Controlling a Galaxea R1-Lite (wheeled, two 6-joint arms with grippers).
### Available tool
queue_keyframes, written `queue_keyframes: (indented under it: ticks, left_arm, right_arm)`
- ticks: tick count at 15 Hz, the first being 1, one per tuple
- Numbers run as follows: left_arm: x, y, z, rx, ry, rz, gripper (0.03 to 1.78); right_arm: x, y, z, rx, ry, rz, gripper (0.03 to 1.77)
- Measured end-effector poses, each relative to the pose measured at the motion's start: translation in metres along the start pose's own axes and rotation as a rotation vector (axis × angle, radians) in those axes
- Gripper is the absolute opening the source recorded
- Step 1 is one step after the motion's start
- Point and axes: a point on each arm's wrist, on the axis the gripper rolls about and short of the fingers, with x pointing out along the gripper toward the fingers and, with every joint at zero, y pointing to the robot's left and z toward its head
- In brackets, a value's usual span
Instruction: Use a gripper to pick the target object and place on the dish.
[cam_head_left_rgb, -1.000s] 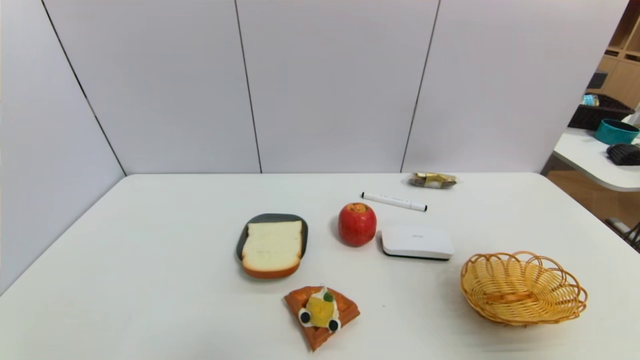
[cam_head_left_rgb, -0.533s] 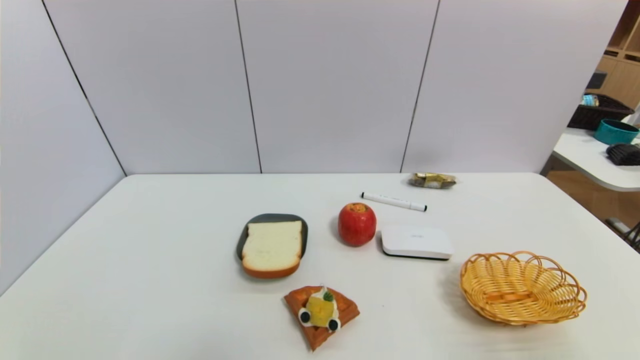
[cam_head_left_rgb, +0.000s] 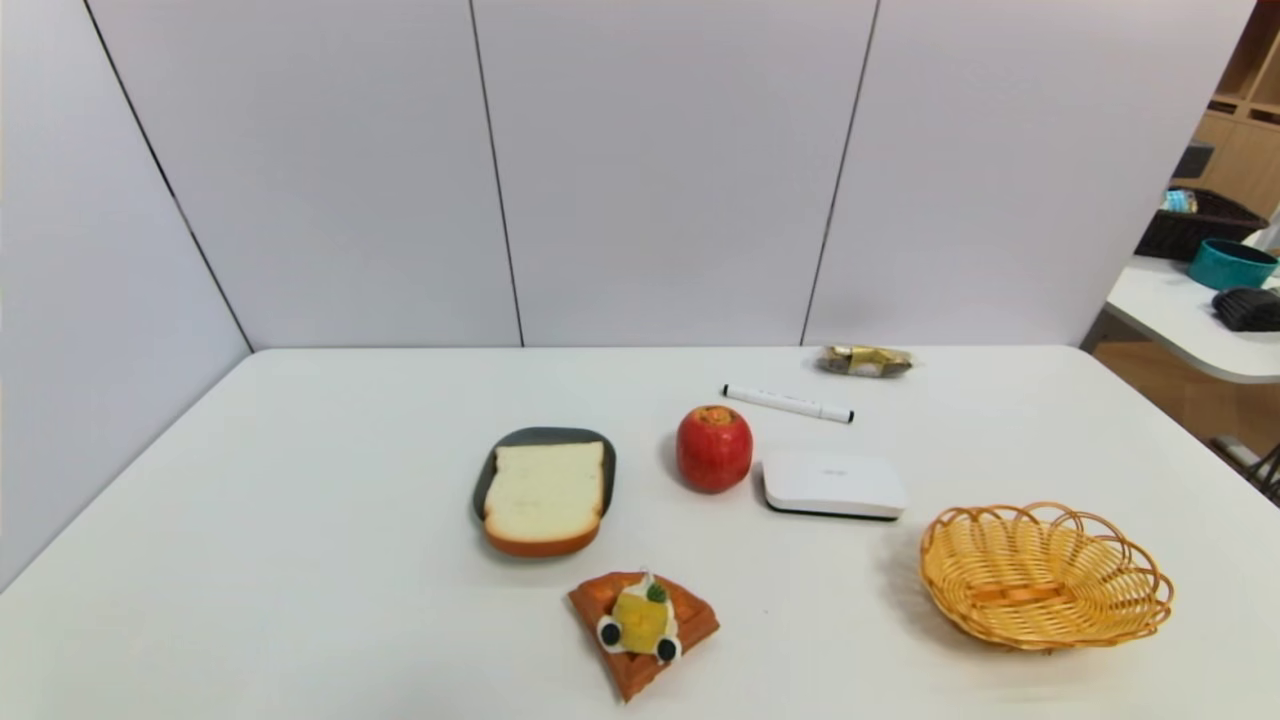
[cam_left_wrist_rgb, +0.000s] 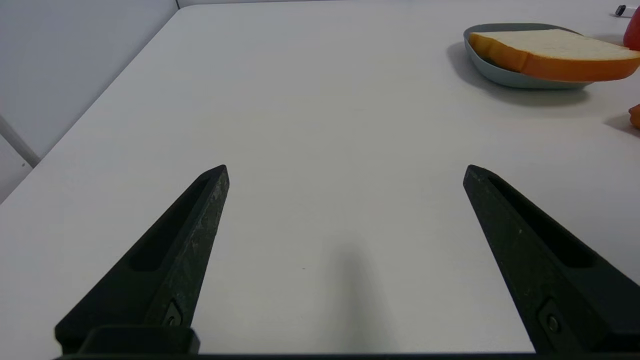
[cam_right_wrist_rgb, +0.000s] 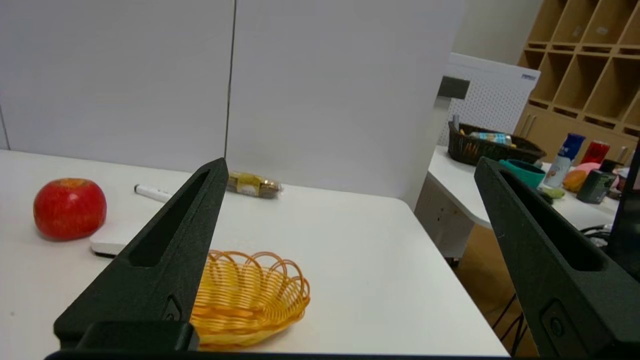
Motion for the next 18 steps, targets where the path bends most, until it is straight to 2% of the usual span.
queue_keyframes:
  ticks: [8,11,14,18]
  left_arm:
    - [0.0,0.0,0.0,0.0,0.0,0.0,1.69]
    - [0.0,0.0,0.0,0.0,0.0,0.0,1.69]
    - [0.0,0.0,0.0,0.0,0.0,0.0,1.69]
    - [0.0,0.0,0.0,0.0,0.0,0.0,1.69]
  right_arm:
    - [-0.023,0.012,-0.061,0.007,0.103,0.013,1.7]
    - [-0.025,0.014,-0.074,0.015,0.192,0.038,1.7]
    - [-0.027,0.017,-0.081,0.07,0.263,0.093,1.7]
    - [-0.027,0.017,-0.081,0.077,0.257,0.096,1.7]
